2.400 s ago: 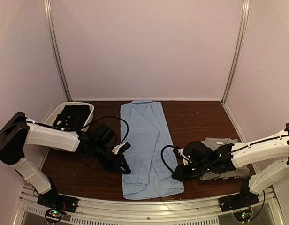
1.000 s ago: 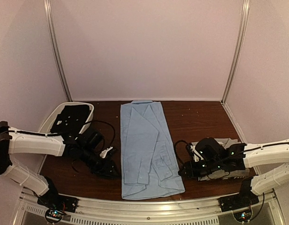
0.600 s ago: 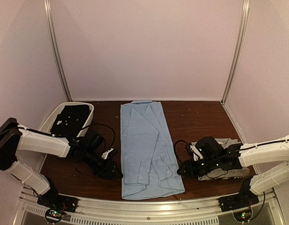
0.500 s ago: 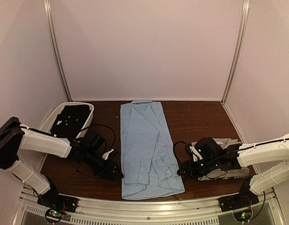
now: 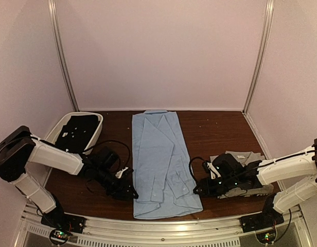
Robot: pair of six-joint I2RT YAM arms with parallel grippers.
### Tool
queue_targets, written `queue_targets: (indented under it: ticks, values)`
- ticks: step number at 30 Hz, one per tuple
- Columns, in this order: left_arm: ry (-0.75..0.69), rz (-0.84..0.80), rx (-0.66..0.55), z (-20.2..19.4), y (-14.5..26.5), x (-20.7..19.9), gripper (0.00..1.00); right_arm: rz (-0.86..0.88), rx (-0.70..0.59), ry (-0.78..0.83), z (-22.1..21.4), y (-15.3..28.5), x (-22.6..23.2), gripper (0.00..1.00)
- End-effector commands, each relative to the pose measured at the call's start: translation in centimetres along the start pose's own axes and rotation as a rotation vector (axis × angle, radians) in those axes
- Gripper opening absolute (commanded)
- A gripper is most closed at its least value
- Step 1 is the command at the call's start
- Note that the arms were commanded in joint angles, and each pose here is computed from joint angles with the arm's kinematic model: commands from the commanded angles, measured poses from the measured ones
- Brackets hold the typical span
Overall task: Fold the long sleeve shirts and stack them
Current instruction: Pick up the rectangle-folded shirt from the center of the board.
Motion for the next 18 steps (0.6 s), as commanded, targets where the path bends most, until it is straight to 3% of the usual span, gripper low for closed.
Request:
queue_targets:
  ticks: [1,7,11,18]
  values:
    - [0.013,-0.002,0.019,-0.4,-0.9,0.2,0.42,0.03,-0.008,-0.025,-0.1,-0.4,-0.2,0.5]
    - [0.035,0.005,0.035,-0.7,-1.6,0.3,0.35,0.049,-0.004,-0.03,-0.2,-1.0,-0.3,0.45]
    - [0.049,-0.001,0.037,-0.8,-1.8,0.4,0.24,0.066,0.002,-0.033,-0.3,-1.2,-0.2,0.4]
    - [0.066,-0.004,0.044,-0.8,-1.8,0.2,0.07,0.109,0.021,-0.05,-0.8,-1.6,-0.2,0.19]
Point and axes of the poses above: each gripper's point midway between its finger pads, its own y axis back along the fingers, its own x axis along the line the jaws close on, z = x × y, the point moved 7 cm from there along y, back along the fingers, and after that the axes turned 3 degrees about -y, right-handed, at the moved point
